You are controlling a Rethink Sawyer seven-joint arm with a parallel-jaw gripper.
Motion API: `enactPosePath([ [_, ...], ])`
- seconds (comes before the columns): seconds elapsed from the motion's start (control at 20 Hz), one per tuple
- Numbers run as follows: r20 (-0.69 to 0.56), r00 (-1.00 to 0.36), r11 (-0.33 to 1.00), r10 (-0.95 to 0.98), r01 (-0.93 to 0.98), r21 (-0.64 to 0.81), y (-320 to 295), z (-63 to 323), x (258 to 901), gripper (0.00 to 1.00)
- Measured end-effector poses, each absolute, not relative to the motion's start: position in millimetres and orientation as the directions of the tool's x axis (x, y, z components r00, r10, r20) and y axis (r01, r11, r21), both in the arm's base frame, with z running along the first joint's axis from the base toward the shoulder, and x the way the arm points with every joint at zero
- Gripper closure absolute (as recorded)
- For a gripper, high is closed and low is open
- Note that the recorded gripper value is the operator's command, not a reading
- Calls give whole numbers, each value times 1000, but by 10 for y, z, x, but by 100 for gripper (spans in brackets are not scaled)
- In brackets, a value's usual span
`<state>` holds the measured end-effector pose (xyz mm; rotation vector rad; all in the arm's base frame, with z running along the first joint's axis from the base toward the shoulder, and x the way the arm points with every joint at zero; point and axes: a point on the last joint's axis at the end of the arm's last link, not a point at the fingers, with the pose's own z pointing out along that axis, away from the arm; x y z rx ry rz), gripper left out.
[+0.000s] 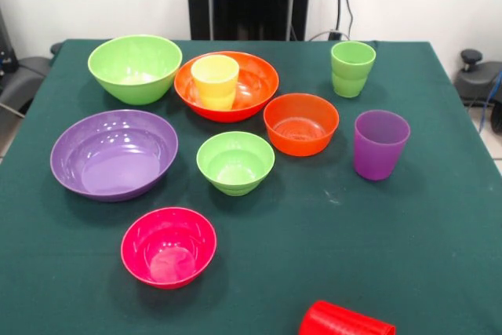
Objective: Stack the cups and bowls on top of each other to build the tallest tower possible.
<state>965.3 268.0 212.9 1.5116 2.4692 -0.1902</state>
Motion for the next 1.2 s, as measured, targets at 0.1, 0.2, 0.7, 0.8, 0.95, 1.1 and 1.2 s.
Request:
enactPosePath([
  [0.1,-264,-437,457,860,889,16,2685,2133,9650,0],
  [0.2,-234,-445,463,864,886,27,2702,2178,9636,0],
  [0.7,-189,-532,553,825,829,80,2562,2516,9635,0],
  [0.8,-191,-539,561,820,824,85,2537,2529,9635,0],
  [0.95,-196,-542,565,817,820,88,2505,2539,9624,0],
  [1.1,-200,-548,571,812,817,83,2496,2537,9592,0],
  [1.2,-199,-554,576,809,814,77,2511,2532,9565,0],
])
